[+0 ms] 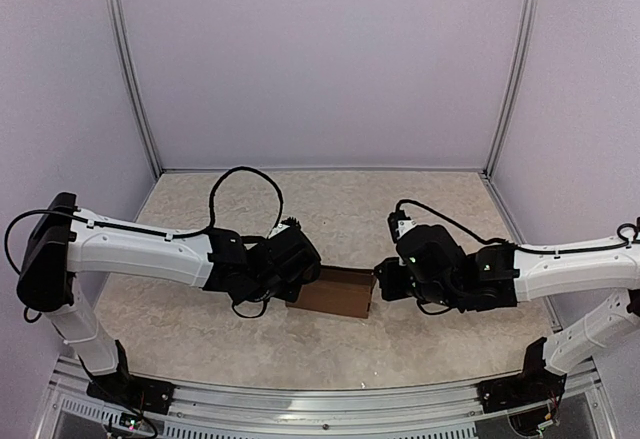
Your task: Fold the paper box
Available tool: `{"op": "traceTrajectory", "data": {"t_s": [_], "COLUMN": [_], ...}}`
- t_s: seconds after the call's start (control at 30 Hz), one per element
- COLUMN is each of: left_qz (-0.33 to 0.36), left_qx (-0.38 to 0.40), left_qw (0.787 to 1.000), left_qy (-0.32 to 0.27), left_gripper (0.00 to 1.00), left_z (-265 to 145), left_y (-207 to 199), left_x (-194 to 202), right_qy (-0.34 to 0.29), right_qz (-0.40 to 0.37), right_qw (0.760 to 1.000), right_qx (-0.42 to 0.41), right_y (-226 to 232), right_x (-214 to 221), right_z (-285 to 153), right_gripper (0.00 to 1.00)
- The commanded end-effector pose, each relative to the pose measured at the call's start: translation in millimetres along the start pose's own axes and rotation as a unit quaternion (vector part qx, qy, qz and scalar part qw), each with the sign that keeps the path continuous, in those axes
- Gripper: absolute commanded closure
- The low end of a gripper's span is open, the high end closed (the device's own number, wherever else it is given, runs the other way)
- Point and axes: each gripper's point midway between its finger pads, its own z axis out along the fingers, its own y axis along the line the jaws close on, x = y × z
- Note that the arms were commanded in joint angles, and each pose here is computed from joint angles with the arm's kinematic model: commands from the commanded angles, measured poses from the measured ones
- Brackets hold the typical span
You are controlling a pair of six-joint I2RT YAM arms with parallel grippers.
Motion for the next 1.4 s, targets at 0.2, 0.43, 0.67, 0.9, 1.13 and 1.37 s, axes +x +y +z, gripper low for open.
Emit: {"op": "traceTrajectory", "data": {"t_s": [0.2,0.43,0.67,0.9,1.13,1.37], "left_qz": [0.05,0.049,0.05,0.051,0.05,0.05], "left_qx": [0.003,0.004,0.003,0.003,0.003,0.003], "left_qw": [0.995,0.995,0.994,0.994,0.995,0.995], "left_qy": [0.092,0.092,0.093,0.093,0.091,0.09], "left_gripper": [1.0,1.0,1.0,1.0,1.0,1.0], "left_z": [12.5,12.3,12.7,12.2,11.3,10.9], "left_y": [-2.8,-2.6,-2.9,-2.6,-3.3,-3.4], "left_x": [54.7,55.2,55.9,56.8,56.8,56.7], "right_qy": [0.022,0.019,0.02,0.023,0.018,0.015], "right_qz": [0.001,0.007,0.013,0.008,0.0,-0.008], "right_qw": [1.0,1.0,1.0,1.0,1.0,0.998], "right_qx": [-0.013,-0.001,0.012,0.007,-0.025,-0.056], "right_y": [5.0,-5.7,-16.3,-7.6,13.0,26.7], "right_x": [15.6,19.2,24.9,27.1,20.4,16.6], "right_z": [5.6,1.3,-0.3,10.9,19.4,18.4], "right_gripper": [1.0,1.0,1.0,1.0,1.0,1.0]}}
